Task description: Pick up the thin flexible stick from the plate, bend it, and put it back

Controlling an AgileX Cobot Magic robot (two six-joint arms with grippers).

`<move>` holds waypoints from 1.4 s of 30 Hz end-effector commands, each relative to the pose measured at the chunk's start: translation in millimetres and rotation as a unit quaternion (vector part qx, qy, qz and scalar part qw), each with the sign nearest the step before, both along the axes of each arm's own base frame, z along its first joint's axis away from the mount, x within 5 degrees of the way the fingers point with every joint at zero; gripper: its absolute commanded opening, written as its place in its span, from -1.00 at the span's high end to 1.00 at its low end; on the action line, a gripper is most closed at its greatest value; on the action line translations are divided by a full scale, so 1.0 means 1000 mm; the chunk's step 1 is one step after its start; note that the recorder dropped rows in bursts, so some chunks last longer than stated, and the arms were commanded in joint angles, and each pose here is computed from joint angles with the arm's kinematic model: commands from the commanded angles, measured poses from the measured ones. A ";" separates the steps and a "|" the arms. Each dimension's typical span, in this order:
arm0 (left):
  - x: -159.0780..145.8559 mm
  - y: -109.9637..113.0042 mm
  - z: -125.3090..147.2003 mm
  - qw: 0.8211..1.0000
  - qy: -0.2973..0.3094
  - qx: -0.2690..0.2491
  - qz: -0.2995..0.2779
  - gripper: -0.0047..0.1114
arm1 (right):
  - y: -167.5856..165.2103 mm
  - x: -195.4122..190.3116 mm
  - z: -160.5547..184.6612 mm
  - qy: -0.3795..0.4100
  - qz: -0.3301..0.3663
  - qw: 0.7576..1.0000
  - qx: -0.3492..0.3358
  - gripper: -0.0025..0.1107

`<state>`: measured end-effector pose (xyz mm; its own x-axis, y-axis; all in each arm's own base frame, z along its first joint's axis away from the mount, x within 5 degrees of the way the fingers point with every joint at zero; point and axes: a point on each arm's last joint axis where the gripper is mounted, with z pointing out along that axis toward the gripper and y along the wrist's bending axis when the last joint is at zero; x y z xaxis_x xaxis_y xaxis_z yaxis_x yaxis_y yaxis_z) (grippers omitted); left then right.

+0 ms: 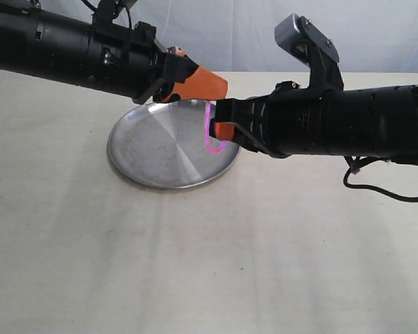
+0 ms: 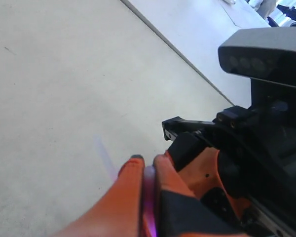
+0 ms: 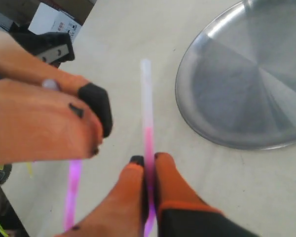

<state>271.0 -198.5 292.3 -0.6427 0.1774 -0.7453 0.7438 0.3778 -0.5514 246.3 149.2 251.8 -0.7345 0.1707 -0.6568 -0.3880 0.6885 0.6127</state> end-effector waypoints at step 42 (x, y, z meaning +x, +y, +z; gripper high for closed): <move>0.006 0.003 -0.004 0.999 0.010 0.017 0.029 0.91 | 0.015 -0.017 0.012 -0.057 0.137 0.989 0.018 0.97</move>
<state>273.2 -195.4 289.9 -0.6695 0.1754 -0.7218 0.7157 0.4128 -0.5634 240.6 154.8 254.4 -0.6960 0.0663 -0.7150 -0.5203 0.6397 0.5658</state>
